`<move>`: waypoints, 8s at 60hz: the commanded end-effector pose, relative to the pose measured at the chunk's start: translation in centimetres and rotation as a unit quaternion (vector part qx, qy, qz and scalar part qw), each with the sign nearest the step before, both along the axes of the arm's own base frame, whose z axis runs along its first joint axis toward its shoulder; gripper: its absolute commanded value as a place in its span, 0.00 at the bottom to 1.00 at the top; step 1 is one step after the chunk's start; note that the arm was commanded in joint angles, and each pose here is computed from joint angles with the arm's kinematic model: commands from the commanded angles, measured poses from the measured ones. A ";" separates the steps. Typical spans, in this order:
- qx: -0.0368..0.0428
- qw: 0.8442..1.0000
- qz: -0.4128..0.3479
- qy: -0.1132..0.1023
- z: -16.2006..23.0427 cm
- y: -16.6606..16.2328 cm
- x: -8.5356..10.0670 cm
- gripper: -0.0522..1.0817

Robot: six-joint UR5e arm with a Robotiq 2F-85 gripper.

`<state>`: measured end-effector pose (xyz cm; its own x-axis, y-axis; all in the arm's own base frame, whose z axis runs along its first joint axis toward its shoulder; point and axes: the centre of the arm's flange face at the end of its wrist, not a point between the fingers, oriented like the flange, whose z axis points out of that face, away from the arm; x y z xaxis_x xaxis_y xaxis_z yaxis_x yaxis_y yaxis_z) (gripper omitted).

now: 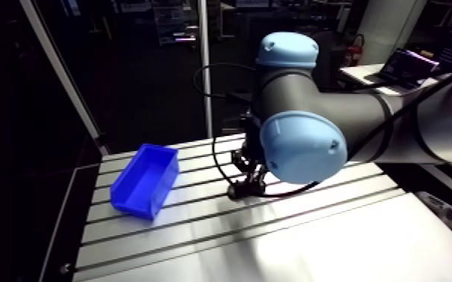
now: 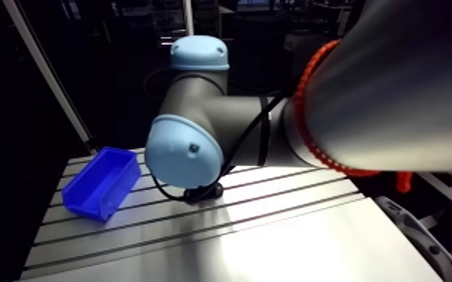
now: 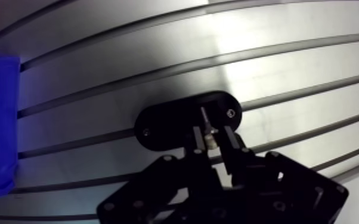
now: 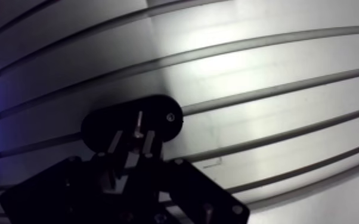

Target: Pick up the M10 bolt and insert it into the hex recess until seated.

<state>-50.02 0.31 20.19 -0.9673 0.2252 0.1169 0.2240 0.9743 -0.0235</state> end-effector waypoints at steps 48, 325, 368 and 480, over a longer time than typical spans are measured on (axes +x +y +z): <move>0.015 0.992 0.127 0.009 11.0 1.6 -5.7 0.80; 0.041 0.921 0.369 -0.120 6.1 6.4 -19.0 0.82; 0.040 0.921 0.369 -0.121 5.9 6.4 -18.9 0.82; 0.041 0.920 0.371 -0.119 5.1 6.6 -18.7 0.82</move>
<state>-68.84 6.89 25.55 -0.8514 -0.5088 -0.1278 -0.5156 0.8565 0.0250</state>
